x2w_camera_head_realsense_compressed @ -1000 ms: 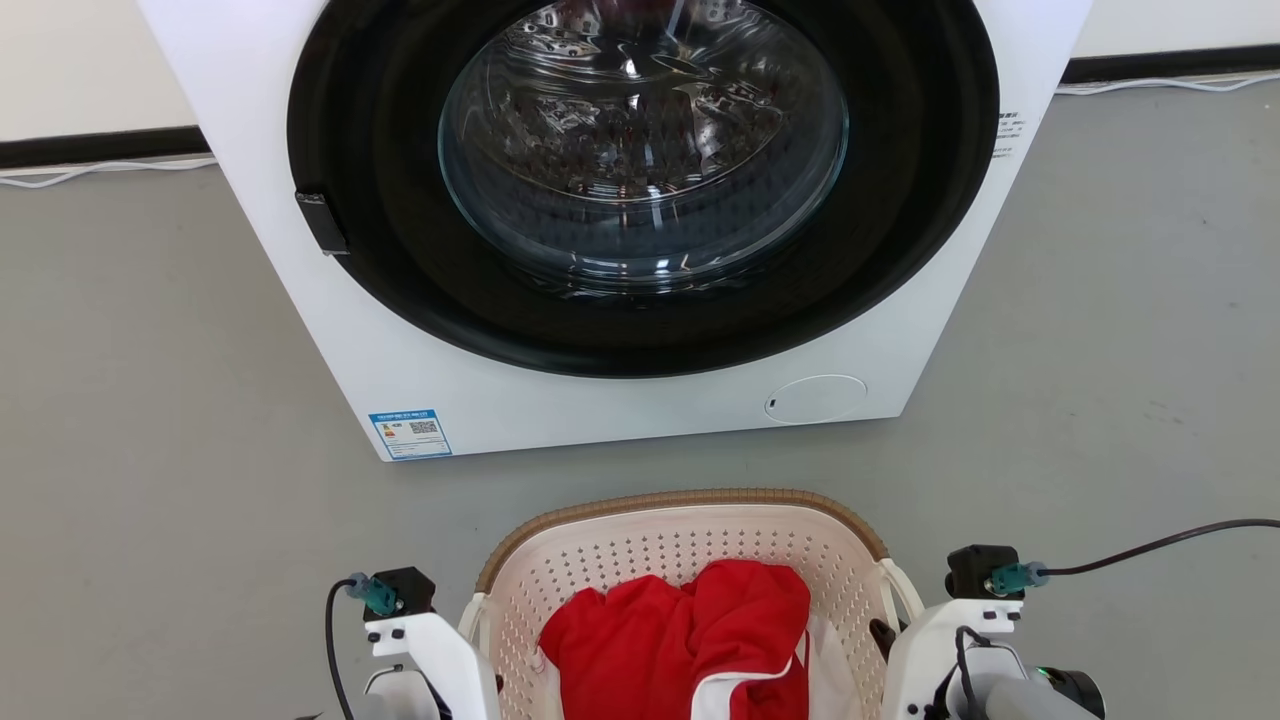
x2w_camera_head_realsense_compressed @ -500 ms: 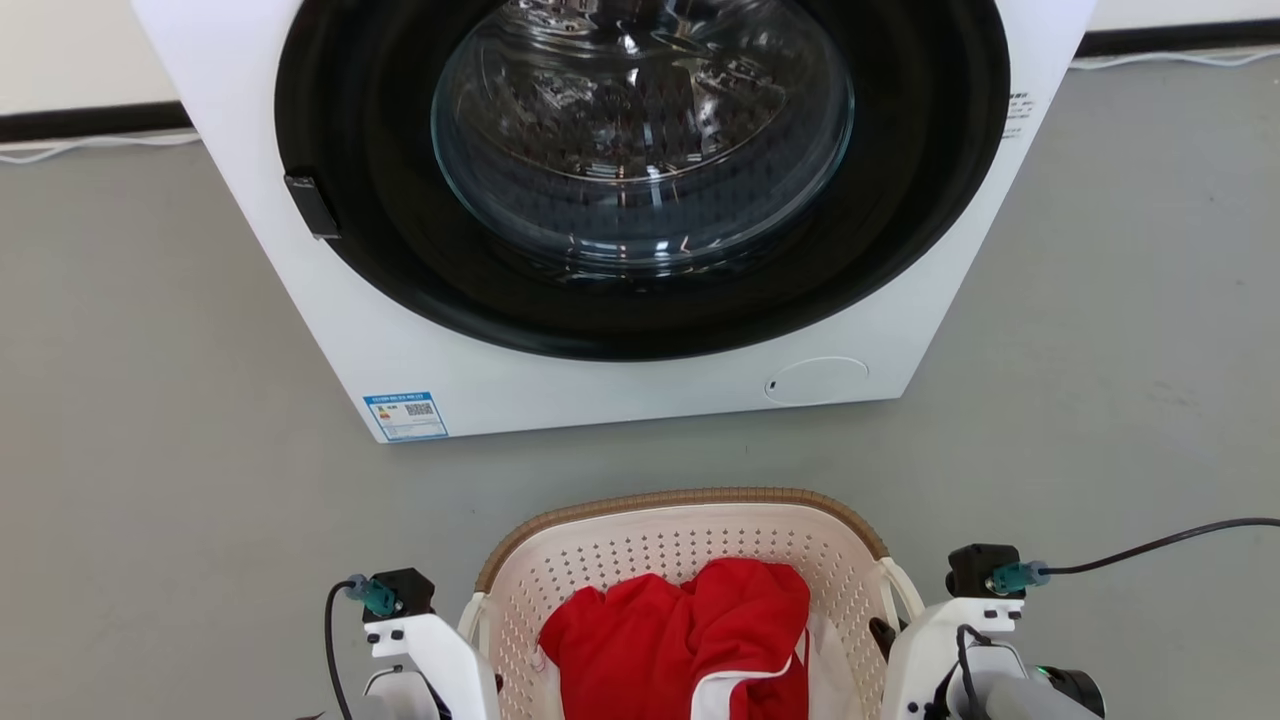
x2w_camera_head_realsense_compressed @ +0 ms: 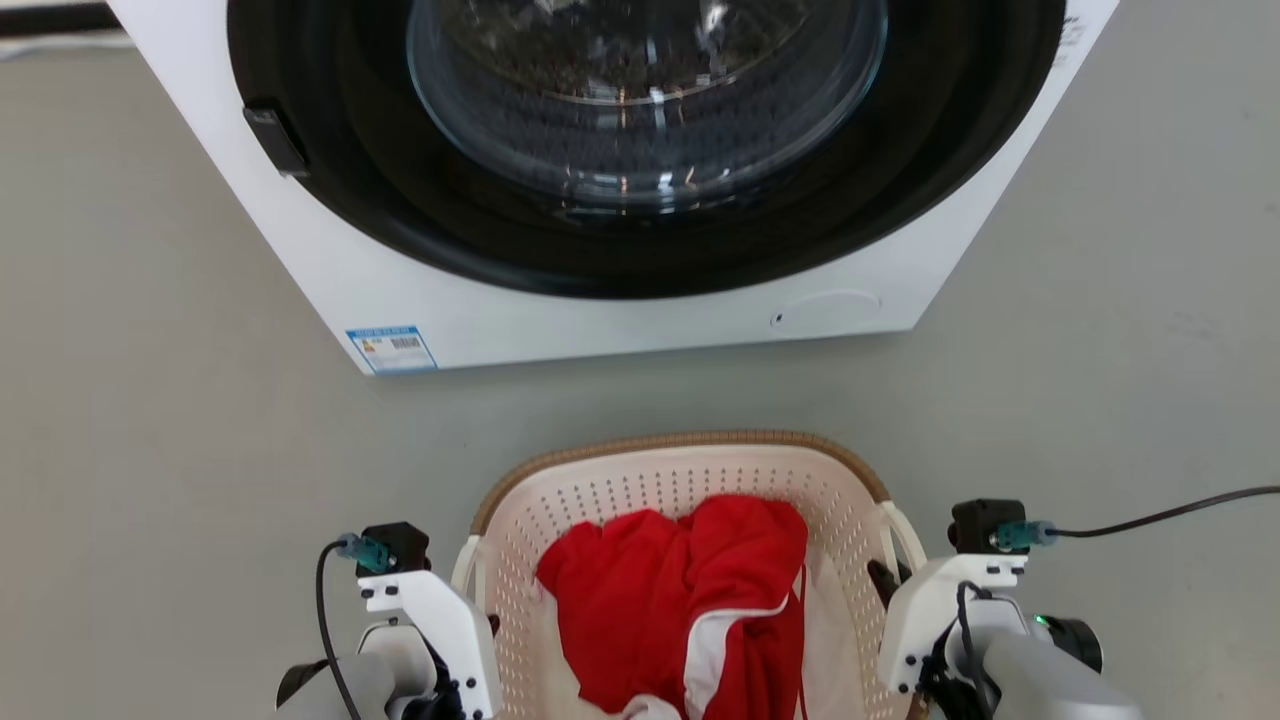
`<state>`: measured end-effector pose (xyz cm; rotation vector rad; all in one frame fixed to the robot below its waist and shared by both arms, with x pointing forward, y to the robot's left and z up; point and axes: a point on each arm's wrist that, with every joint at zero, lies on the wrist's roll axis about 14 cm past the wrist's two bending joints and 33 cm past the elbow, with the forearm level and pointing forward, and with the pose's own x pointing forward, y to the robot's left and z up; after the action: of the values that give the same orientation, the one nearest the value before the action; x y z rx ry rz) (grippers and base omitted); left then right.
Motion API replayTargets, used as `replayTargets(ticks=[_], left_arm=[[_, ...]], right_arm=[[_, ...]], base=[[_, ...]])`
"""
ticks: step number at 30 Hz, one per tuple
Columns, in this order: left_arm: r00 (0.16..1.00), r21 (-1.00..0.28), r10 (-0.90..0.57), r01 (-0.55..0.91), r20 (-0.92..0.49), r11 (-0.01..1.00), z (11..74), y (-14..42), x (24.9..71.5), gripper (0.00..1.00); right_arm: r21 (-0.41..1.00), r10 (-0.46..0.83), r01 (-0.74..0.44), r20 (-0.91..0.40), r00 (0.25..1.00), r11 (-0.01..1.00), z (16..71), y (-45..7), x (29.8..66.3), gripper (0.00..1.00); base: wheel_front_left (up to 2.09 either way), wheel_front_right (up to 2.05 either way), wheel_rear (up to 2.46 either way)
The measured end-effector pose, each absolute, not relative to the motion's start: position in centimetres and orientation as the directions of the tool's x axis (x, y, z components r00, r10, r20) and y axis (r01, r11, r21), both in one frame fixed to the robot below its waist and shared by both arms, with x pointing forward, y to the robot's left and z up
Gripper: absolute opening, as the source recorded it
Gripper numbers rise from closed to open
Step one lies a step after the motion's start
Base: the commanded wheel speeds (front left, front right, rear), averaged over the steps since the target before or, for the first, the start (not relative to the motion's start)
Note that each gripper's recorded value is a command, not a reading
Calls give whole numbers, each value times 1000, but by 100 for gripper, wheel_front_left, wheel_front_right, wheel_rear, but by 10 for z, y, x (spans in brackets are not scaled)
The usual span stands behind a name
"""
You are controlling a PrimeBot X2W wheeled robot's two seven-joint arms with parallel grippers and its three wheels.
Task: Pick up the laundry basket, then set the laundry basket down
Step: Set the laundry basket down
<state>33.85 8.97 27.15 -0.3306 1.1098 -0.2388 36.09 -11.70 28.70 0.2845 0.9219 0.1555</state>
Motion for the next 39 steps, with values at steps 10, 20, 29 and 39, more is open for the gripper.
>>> replayTargets(ticks=[10,20,29,39], left_arm=[[458,-376,-336,4,-823,927,249,95,363,0],[486,-371,-313,-24,-816,928,222,102,382,0],[502,-367,-308,-20,-808,930,200,103,403,0],[514,-365,-304,-19,-802,931,176,103,419,0]], right_arm=[[306,258,-22,-760,597,952,263,-112,387,0],[310,267,-30,-762,590,950,234,-106,405,0],[313,267,-22,-768,582,950,210,-105,420,0],[319,266,-10,-771,579,948,184,-107,437,0]], base=[[0,0,0],[0,0,0],[0,0,0],[0,0,0]])
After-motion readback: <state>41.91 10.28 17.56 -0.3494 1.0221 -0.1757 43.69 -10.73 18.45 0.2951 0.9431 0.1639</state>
